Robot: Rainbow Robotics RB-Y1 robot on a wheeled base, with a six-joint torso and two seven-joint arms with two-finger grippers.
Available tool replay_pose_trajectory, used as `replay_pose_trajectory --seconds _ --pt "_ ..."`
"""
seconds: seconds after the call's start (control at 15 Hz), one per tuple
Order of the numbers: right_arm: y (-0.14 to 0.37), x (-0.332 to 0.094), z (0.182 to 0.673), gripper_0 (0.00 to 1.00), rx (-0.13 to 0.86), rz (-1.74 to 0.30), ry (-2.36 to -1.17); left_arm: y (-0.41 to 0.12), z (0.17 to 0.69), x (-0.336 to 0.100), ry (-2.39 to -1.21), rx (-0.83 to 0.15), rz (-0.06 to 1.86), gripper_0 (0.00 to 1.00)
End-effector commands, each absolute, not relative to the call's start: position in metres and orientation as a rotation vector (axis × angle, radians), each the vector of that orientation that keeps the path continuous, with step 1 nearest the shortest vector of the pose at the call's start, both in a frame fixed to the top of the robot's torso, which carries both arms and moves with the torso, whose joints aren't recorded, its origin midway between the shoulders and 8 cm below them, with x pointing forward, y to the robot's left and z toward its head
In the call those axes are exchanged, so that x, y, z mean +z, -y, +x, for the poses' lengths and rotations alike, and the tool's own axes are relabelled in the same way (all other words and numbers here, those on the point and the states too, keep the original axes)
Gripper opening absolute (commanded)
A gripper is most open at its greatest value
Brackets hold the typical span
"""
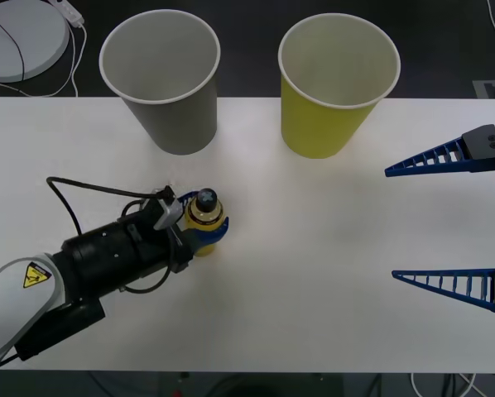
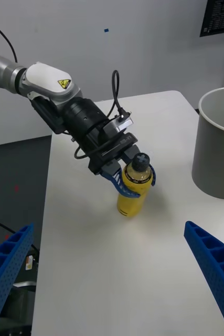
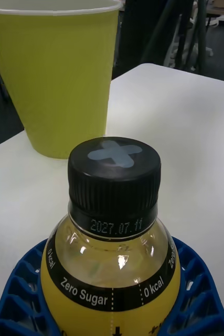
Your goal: Put the can into the green bin and the plastic bottle into the gray bin
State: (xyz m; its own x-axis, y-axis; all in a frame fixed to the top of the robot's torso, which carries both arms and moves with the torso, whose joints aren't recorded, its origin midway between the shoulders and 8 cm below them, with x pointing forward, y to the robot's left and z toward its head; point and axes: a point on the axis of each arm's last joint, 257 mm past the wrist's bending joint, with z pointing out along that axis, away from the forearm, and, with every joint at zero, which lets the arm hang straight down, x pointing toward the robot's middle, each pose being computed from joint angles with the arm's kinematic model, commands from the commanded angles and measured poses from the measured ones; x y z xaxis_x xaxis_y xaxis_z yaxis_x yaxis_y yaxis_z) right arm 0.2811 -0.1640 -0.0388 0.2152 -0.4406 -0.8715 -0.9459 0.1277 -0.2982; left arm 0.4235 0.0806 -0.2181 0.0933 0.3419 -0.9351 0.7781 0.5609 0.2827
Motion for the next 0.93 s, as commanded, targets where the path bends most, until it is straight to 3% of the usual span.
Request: replay_pose_trajectory --seconds 0.07,0.93 --pt "0.164 -0.039 0.281 1.0 0.629 -1.477 -1.387 -0.086 0.419 -0.211 -1.53 -0.431 0.953 0.0" --pt "0.164 -0.039 0.281 1.0 0.629 -1.477 -1.387 -0.118 0.408 -0.178 -1.601 -0.368 0.878 0.0"
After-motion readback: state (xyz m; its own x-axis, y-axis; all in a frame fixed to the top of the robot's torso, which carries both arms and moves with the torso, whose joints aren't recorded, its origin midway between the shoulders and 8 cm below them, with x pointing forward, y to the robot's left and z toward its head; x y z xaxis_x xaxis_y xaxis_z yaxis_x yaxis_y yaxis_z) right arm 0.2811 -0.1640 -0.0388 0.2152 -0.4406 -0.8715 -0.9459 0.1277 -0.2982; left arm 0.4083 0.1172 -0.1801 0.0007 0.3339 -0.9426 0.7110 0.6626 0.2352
